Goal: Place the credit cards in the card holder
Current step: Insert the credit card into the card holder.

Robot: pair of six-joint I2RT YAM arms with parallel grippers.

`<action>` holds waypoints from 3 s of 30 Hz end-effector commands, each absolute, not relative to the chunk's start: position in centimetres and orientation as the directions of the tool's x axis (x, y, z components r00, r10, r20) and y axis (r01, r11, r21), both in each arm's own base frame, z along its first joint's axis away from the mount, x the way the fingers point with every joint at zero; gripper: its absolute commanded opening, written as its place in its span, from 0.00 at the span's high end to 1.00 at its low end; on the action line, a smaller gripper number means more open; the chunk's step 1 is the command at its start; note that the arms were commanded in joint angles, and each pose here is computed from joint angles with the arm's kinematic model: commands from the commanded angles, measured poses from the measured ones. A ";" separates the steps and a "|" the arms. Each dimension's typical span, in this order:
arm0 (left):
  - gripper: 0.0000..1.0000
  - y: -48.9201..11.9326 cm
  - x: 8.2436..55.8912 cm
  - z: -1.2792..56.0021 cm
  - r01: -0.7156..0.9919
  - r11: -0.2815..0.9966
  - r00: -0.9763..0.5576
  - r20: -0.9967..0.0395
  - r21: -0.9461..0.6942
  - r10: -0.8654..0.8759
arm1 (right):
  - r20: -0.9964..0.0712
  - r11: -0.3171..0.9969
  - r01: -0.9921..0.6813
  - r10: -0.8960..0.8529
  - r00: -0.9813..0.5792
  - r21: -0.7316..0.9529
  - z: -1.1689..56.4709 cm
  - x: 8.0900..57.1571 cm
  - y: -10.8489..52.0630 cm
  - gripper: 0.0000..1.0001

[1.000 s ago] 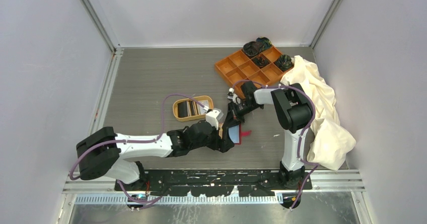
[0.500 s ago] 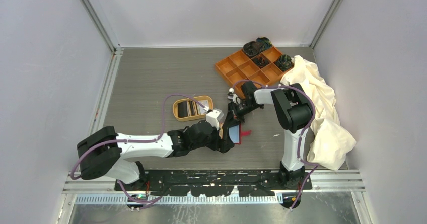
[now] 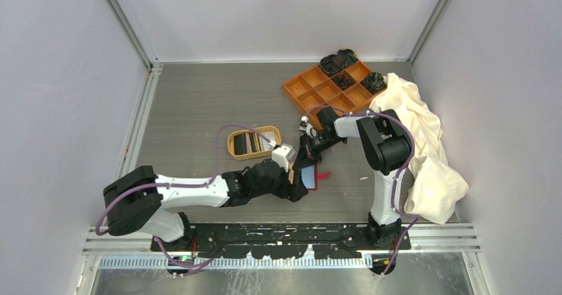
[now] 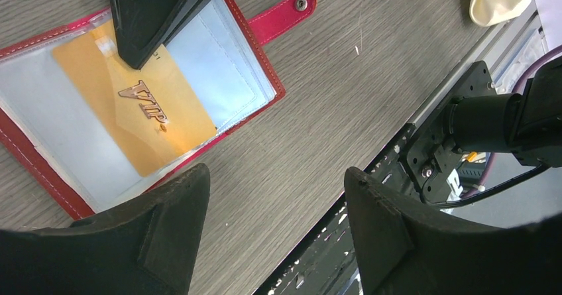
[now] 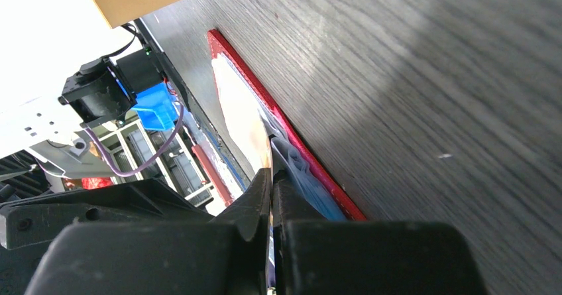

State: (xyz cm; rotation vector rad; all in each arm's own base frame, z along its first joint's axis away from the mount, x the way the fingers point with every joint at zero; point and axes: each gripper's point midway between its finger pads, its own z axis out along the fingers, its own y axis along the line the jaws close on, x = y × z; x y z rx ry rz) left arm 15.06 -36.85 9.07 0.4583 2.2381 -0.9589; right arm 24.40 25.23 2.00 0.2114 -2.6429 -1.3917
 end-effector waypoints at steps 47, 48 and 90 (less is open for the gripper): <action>0.85 -39.9 20.5 6.5 0.560 0.828 -0.585 -0.693 0.031 0.421 | 0.032 0.627 -0.103 -0.200 -0.979 0.772 -0.4 25.1 24.8 0.95; 0.86 -39.9 20.7 6.3 0.543 0.839 -0.594 -0.693 0.029 0.408 | 0.034 0.628 -0.102 -0.201 -0.979 0.772 -0.4 25.0 24.8 0.95; 0.79 -34.4 23.9 4.0 0.244 0.970 -0.733 -0.654 0.001 0.185 | -0.035 0.593 -0.170 -0.232 -0.972 0.787 2.3 25.6 25.1 0.58</action>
